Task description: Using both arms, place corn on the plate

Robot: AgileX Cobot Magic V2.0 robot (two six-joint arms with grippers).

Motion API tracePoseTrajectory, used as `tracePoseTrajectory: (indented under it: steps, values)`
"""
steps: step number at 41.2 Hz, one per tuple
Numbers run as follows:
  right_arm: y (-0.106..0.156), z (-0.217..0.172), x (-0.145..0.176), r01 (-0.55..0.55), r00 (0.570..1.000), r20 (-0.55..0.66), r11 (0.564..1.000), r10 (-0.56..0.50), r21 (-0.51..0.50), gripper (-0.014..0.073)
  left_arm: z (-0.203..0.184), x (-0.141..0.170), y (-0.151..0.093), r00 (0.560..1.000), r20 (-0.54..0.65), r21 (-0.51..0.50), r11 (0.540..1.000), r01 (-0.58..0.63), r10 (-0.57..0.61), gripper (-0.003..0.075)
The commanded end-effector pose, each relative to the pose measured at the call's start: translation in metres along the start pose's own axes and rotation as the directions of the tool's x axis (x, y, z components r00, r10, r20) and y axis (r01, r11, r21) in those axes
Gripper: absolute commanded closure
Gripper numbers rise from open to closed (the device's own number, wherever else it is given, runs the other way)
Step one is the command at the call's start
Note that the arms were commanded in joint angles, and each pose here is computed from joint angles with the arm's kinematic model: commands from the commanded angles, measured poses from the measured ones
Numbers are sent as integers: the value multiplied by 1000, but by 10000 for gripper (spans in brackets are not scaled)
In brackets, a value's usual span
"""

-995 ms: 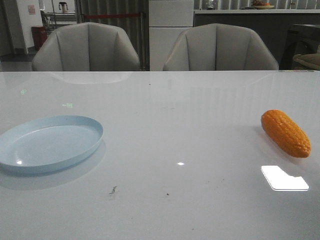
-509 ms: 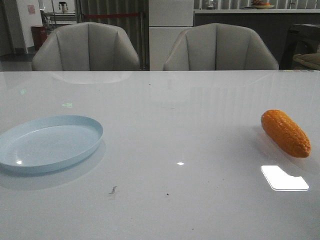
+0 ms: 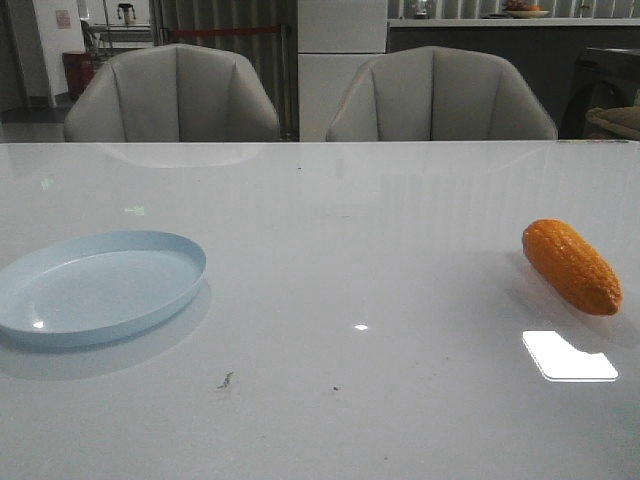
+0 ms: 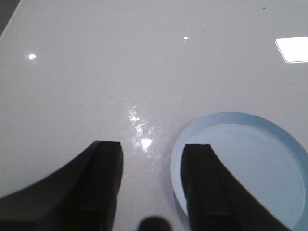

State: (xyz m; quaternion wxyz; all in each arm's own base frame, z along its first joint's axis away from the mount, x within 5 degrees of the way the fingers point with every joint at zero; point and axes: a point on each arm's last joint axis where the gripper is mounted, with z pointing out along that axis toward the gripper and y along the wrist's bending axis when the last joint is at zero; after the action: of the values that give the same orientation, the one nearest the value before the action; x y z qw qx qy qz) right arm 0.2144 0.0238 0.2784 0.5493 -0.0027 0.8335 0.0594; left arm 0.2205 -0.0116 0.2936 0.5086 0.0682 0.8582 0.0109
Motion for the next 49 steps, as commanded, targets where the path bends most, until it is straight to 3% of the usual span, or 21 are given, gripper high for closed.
tracePoseTrajectory:
  steps: [1,6,21,25,33,40,49]
  values:
    - [2,-4,-13,0,999,38,1000,0,-8,537,-7,-22,2,988,155,-16,1000,3,0,320]
    - [2,-4,-6,0,999,-35,1000,0,-2,537,-8,-25,2,984,181,-19,1000,3,0,321]
    - [2,-4,-7,0,1000,-27,1000,0,-3,530,-7,-18,1,994,106,-2,1000,31,-31,321]
    - [2,-4,-7,0,1000,-27,1000,0,-3,459,-7,-15,0,995,79,10,998,62,-62,321]
    - [2,-4,-7,0,1000,-27,1000,0,-3,221,-6,-13,-2,992,50,29,993,114,-116,321]
    - [2,-4,-8,0,1000,-20,1000,0,-4,202,-6,-12,-2,992,41,30,993,117,-118,300]
    - [2,-4,-8,0,1000,-18,1000,0,-4,202,1,-10,-2,993,26,28,993,118,-118,189]
